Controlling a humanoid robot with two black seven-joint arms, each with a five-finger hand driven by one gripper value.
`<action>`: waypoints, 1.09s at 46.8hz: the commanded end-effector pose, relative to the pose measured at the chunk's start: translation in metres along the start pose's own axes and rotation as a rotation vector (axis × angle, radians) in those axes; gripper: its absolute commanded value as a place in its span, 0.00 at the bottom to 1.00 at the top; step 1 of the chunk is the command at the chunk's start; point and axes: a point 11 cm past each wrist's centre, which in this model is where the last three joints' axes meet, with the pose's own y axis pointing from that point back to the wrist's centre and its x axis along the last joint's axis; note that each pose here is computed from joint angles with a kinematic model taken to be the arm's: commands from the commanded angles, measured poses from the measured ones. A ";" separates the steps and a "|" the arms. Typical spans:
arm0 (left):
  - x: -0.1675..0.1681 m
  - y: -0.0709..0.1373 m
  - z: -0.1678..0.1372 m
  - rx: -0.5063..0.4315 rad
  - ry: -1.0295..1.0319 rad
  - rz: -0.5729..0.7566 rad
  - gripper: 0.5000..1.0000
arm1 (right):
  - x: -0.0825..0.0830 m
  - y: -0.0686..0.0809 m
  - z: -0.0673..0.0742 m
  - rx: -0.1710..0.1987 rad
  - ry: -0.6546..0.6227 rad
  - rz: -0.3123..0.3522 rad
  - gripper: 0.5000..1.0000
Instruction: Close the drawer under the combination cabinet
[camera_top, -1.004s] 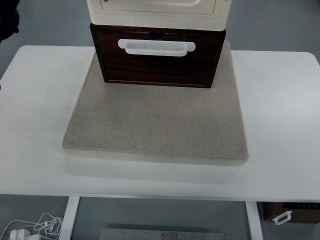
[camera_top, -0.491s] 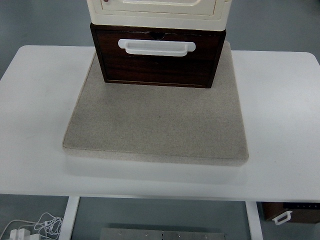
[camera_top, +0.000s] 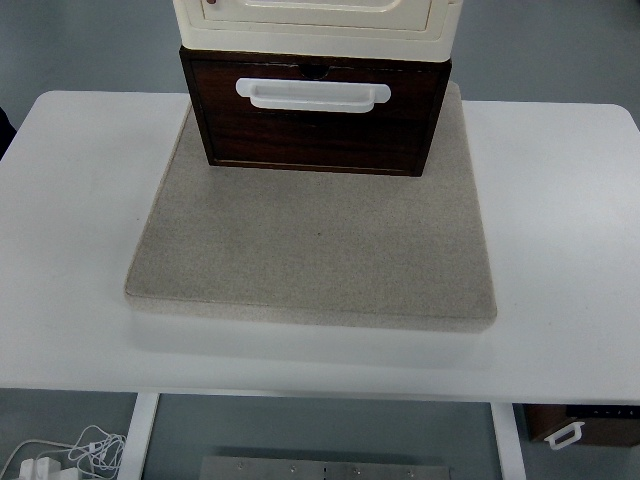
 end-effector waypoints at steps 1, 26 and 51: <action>0.028 0.003 -0.009 0.029 -0.007 0.088 0.99 | 0.000 0.000 0.000 0.000 0.003 0.002 0.90; 0.113 0.057 -0.121 0.250 0.062 0.326 0.99 | 0.000 0.000 0.000 0.000 -0.002 0.000 0.90; 0.123 0.107 -0.211 0.370 0.280 0.362 0.99 | 0.001 0.000 -0.005 0.008 -0.005 0.004 0.90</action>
